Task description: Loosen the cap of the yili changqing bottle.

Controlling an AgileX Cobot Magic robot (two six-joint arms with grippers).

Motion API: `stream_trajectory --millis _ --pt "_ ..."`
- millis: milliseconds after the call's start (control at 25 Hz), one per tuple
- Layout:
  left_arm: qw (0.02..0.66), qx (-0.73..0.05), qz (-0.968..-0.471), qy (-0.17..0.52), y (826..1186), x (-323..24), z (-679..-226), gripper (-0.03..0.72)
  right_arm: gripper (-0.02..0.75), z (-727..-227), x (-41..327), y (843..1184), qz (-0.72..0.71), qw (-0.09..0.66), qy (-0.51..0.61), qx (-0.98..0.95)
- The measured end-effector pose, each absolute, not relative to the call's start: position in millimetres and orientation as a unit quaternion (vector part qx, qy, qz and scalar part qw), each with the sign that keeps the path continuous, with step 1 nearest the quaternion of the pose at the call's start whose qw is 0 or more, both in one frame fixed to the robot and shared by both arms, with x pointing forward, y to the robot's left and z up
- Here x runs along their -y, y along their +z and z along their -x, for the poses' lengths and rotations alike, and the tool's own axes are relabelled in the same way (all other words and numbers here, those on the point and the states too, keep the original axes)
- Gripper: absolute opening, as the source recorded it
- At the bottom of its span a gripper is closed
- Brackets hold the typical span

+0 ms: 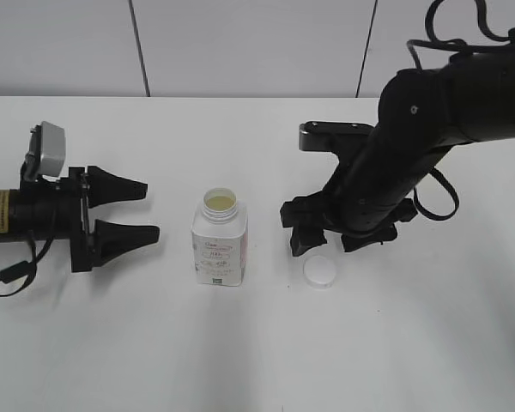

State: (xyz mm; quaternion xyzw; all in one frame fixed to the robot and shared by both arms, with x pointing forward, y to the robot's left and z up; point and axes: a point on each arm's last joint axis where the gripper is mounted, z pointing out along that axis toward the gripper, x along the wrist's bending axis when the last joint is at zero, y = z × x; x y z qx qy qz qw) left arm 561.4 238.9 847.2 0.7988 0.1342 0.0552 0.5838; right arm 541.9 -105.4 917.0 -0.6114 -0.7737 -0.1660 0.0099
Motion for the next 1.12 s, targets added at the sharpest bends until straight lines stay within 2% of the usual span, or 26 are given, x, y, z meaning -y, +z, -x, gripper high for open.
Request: stream_trajectory --millis 320,560,720,840,960,1120 --pt "0.59 -0.147 -0.787 0.099 880.0 -251.9 -568.7 0.587 0.595 -554.2 103.9 934.9 0.571 -0.024 -0.154 0.806" --pt "0.611 -0.185 -0.758 0.133 912.7 -254.0 -575.7 0.587 0.595 -579.5 98.5 977.0 0.526 -0.084 -0.155 0.832" --pt "0.614 -0.205 -0.738 0.19 942.3 -258.1 -581.1 0.587 0.595 -594.8 96.9 1008.0 0.502 -0.134 -0.161 0.839" --pt "0.565 -0.27 -0.734 0.263 962.8 -268.2 -589.6 0.587 0.595 -602.4 95.7 1029.0 0.494 -0.158 -0.169 0.838" --pt "0.471 -0.336 -0.748 0.325 978.1 -283.1 -596.8 0.587 0.595 -606.9 94.4 1046.3 0.492 -0.172 -0.181 0.834" --pt "0.353 -0.415 -0.753 0.369 985.4 -305.1 -600.3 0.587 0.595 -610.0 95.3 1061.4 0.488 -0.189 -0.181 0.833"
